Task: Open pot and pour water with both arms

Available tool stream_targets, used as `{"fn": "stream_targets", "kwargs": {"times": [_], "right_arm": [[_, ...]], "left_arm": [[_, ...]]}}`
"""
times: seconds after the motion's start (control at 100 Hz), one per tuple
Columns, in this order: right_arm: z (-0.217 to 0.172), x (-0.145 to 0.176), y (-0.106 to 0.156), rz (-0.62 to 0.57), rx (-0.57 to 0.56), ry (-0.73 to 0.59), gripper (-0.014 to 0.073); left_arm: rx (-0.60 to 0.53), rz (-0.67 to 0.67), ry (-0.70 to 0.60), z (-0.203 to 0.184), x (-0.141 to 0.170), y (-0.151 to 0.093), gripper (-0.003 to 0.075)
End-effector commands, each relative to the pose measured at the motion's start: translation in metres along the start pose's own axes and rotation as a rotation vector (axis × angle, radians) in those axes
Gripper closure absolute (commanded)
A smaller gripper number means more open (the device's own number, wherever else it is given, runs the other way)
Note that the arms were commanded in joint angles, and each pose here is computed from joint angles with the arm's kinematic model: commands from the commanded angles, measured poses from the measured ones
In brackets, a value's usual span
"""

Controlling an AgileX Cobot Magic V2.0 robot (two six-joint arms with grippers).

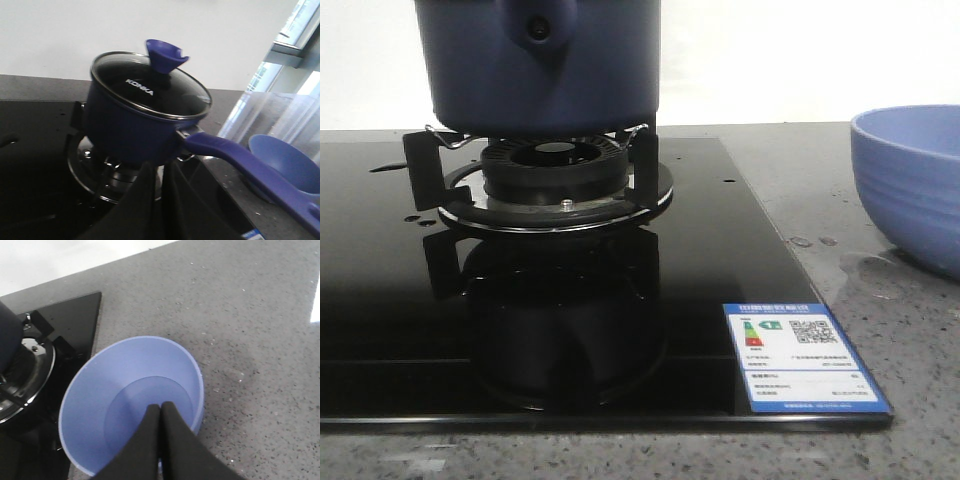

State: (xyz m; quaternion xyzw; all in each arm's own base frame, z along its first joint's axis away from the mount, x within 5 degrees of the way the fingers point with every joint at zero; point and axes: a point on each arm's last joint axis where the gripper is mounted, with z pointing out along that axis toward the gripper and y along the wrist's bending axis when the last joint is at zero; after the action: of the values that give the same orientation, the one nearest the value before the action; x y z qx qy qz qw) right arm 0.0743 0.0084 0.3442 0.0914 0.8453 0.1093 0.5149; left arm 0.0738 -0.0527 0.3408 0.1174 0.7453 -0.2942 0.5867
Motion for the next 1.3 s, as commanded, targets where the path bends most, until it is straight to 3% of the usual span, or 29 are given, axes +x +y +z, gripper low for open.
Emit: {"fn": "stream_targets", "kwargs": {"times": [0.0,0.48,0.55,0.7,0.77,1.12,1.21,1.29], "right_arm": [[-0.003,-0.014,0.005,-0.014,-0.028,-0.072,0.0658],[-0.002,-0.014,0.005,-0.016,-0.031,-0.068,0.0658],[-0.002,-0.014,0.005,-0.016,-0.031,-0.068,0.0658],[-0.002,-0.014,0.005,-0.014,-0.032,-0.068,0.0658],[-0.002,-0.014,0.005,-0.013,-0.033,-0.067,0.0658],[-0.002,-0.014,0.006,-0.004,-0.042,-0.064,0.0658],[-0.002,-0.014,0.007,0.000,-0.045,-0.063,0.0658],[-0.002,-0.014,0.007,0.001,-0.047,-0.063,0.0658]], "left_arm": [[0.074,0.001,-0.066,-0.003,-0.023,-0.012,0.0739],[0.381,0.019,-0.126,-0.021,-0.064,-0.050,0.0722],[0.397,0.020,-0.132,-0.023,-0.065,-0.052,0.0645],[0.417,0.000,-0.080,-0.017,-0.062,-0.054,0.0350],[0.438,-0.041,-0.022,-0.011,-0.058,-0.057,0.0286],[0.584,-0.310,0.230,0.021,-0.059,-0.082,0.0332],[0.649,-0.294,0.316,0.029,-0.061,-0.092,0.0357],[0.773,-0.210,0.410,0.031,-0.060,-0.104,0.0371]]}}
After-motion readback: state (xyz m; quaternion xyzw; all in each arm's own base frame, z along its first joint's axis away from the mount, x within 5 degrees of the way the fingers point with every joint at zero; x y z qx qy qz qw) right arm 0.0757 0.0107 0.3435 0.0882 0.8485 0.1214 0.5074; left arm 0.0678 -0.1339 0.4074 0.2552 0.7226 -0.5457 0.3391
